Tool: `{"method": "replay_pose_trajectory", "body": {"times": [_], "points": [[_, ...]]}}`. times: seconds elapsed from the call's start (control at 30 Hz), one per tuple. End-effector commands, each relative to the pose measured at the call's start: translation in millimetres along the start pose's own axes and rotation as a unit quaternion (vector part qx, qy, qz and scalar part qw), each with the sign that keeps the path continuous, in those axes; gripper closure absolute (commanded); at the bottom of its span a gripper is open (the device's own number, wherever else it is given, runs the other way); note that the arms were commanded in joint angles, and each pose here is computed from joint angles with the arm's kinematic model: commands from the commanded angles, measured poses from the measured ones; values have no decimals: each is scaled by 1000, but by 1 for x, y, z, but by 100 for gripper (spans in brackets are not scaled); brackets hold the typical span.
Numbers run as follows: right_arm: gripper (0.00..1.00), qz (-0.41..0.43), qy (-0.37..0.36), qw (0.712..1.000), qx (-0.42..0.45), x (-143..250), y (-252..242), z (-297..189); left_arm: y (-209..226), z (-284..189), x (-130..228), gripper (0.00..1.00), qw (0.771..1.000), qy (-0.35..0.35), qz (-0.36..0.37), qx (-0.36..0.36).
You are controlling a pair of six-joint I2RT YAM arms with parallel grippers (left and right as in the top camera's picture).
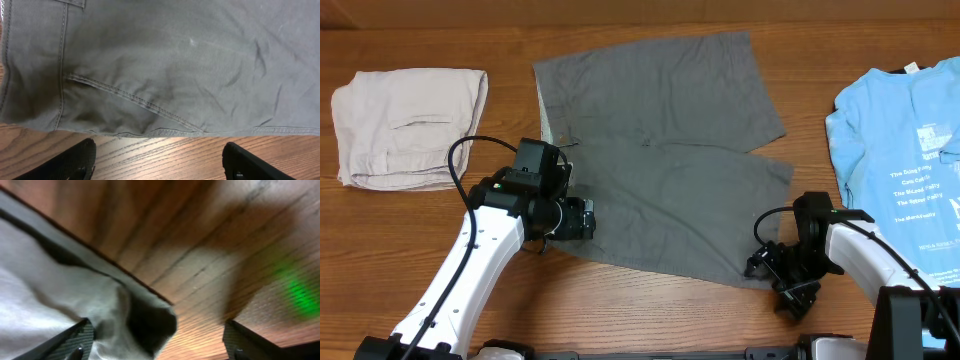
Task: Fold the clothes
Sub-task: 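Grasp the front hems of both shorts legs with both grippers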
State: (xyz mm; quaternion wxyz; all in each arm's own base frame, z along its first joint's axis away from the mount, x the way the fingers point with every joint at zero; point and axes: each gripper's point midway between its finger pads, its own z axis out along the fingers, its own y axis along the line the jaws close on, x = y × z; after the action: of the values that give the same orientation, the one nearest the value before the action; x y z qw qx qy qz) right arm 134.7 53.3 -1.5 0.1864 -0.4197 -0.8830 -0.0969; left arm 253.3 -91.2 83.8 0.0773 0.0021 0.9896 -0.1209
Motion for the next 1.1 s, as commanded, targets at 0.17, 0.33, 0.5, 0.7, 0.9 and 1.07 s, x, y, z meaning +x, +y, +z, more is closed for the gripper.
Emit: {"method": "replay_pose_trajectory", "body": {"times": [0.17,0.33,0.5,0.7,0.9,1.07], "points": [[57,-5,-7,1000,-4,-1,1,1,-1,4,7,20,1000,12,1,2],[82,-7,-7,1000,-3,-1,1,1,-1,4,8,29,1000,14,1,2],[89,-8,-9,1000,-4,-2,1,1,-1,4,8,27,1000,14,1,2],[96,-9,-17,1000,-2,-5,1,1,-14,3,11,0,999,22,20,40],[96,-9,-18,1000,-3,-5,1,1,-9,3,16,3,999,33,-6,28],[96,-9,-18,1000,-3,-5,1,1,18,7,23,16,992,34,-108,-49]]}}
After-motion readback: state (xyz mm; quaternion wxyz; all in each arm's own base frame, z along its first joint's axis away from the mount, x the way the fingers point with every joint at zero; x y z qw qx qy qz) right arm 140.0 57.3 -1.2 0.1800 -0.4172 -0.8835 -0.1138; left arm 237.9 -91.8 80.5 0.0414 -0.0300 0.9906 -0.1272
